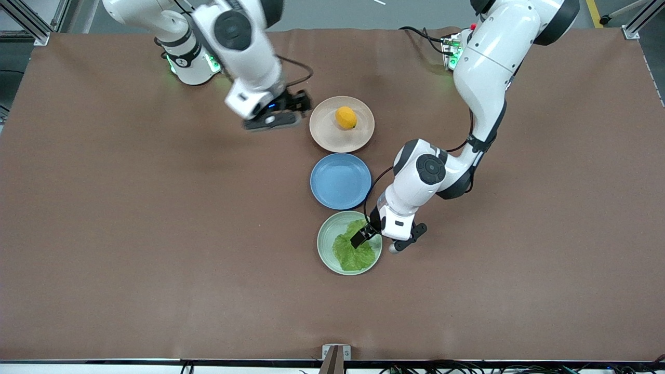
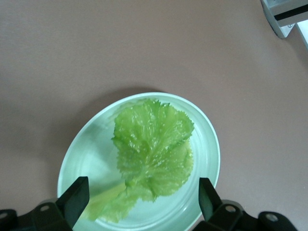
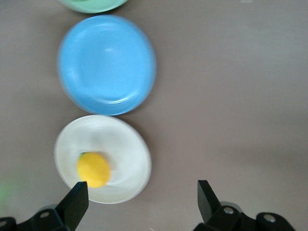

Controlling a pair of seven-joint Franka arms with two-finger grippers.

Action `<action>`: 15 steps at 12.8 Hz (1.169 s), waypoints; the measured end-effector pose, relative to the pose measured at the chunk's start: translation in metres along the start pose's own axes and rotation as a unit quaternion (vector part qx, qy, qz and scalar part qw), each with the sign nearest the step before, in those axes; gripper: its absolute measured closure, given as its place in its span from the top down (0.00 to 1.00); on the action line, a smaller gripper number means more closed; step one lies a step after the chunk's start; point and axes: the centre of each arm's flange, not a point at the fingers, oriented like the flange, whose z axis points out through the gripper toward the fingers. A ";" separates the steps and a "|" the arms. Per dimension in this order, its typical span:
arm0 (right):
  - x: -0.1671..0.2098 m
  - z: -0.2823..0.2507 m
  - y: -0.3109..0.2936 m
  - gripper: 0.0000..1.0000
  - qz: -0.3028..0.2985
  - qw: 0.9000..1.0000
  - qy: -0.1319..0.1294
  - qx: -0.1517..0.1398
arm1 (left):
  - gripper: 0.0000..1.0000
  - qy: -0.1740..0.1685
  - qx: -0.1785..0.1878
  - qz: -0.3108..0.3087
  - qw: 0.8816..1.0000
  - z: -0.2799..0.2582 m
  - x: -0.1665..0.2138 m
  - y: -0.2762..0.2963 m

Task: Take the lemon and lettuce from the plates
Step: 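Grasp the lettuce with the left gripper while the right gripper grasps the lemon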

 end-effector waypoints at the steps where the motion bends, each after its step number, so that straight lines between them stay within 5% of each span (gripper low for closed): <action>1: -0.020 0.022 -0.028 1.00 -0.029 1.000 0.009 0.006 | 1.00 0.004 -0.002 0.001 1.000 0.007 -0.001 -0.003; 5: -0.071 0.101 -0.094 1.00 -0.118 0.993 0.020 -0.003 | 1.00 0.010 -0.010 0.003 1.000 0.022 -0.006 -0.009; 10: -0.089 0.158 -0.111 0.97 -0.194 0.979 0.042 -0.044 | 0.96 0.010 -0.008 0.002 1.000 0.030 -0.005 -0.014; 15: -0.091 0.197 -0.116 0.97 -0.228 0.970 0.050 -0.062 | 0.66 0.010 -0.012 0.001 1.000 0.036 -0.004 -0.012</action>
